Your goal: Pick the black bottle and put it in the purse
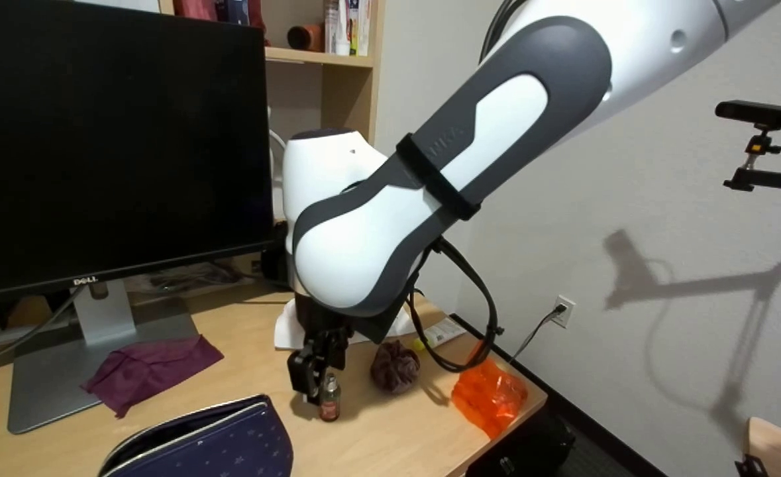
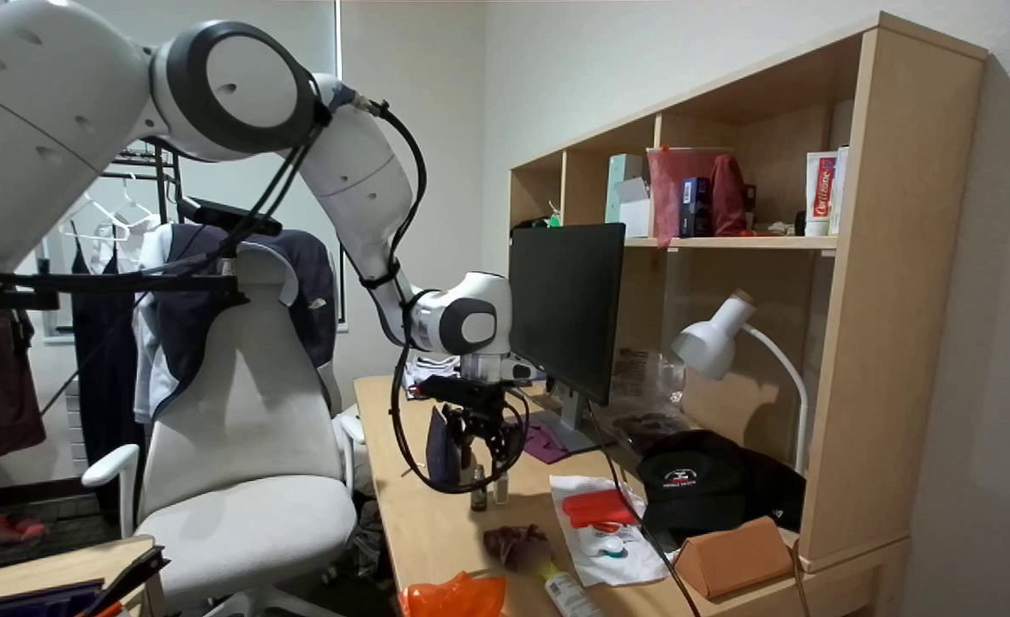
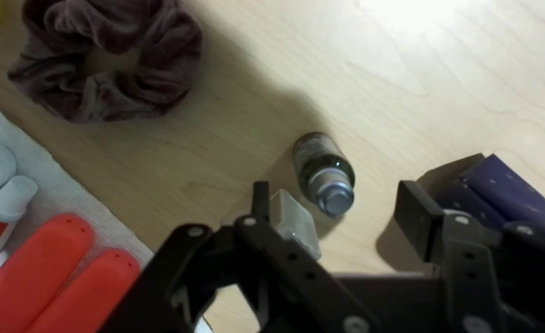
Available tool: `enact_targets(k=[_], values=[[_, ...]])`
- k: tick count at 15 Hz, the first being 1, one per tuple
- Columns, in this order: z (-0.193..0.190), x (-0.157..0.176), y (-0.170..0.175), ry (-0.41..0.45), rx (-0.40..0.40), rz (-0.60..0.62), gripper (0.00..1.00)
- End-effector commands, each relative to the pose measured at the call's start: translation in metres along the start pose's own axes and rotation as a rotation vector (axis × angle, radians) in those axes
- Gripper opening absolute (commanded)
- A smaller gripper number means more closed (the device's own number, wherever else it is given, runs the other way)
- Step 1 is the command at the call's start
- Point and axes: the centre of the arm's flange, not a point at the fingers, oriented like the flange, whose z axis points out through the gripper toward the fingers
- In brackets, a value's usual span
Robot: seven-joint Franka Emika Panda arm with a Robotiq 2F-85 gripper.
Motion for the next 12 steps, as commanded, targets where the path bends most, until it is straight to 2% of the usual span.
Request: enact_targets(k=[1,4,6,12], values=[[0.005,0.002,0.005,0.012,0.003,-0.017,0.41],[0.006,0.001,0.005,0.01,0.006,-0.013,0.2],[0.007,0.001,0.004,0.005,0.004,-0.011,0.11],[-0.011,-0.005,-0.004,-0.002,0.004,-0.009,0.13]])
